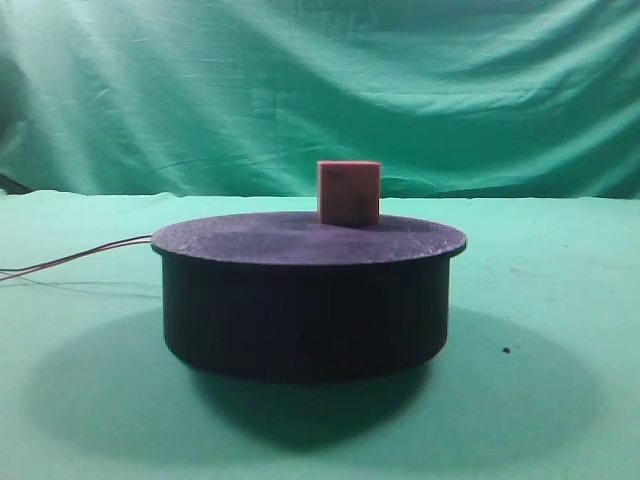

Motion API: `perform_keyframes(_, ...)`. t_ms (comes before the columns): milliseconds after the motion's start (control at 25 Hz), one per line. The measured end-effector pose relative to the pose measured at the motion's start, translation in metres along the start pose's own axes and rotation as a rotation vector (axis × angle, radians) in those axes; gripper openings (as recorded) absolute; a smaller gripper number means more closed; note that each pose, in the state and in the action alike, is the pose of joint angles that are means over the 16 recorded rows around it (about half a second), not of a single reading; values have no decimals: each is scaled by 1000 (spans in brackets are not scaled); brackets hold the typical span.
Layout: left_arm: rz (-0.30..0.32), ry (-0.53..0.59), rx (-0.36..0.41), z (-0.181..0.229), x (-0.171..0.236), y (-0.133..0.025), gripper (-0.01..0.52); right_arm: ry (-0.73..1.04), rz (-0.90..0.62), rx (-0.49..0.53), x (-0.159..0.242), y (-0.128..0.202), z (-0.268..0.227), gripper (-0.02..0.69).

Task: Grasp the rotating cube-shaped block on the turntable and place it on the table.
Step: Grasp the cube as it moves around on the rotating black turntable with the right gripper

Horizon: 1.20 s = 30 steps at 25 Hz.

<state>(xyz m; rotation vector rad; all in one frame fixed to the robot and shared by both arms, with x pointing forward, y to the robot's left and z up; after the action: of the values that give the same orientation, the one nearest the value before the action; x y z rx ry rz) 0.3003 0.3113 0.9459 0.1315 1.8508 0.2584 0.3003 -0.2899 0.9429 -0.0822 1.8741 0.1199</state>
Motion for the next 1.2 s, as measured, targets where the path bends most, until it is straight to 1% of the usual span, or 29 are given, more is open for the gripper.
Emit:
perform_keyframes(600,0,0,0,0,0,0,0,-20,-6,3,-2,0,0,0)
perform_keyframes(720,0,0,0,0,0,0,0,-80,12,0,-8,0,0,0)
perform_keyframes(1040,0,0,0,0,0,0,0,-341,105,-21,-40,1,-8,0)
perform_keyframes(1200,0,0,0,0,0,0,0,-373,169,-36,-62,1,-13,0)
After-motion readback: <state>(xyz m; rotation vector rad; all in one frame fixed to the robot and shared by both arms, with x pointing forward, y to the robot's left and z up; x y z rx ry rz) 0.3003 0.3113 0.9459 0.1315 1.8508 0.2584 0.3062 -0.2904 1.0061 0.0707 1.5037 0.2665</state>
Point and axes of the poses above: a point on each arm's last joint axis where the gripper is mounted, z pointing out along that axis toward the gripper, y along the wrist's bending axis when the last joint is at zero, x = y × z, the point moved 1 cm from there along z, pointing out along that axis toward the gripper, and after that the axes turned 6 degrees about z, right-handed, at the moved point
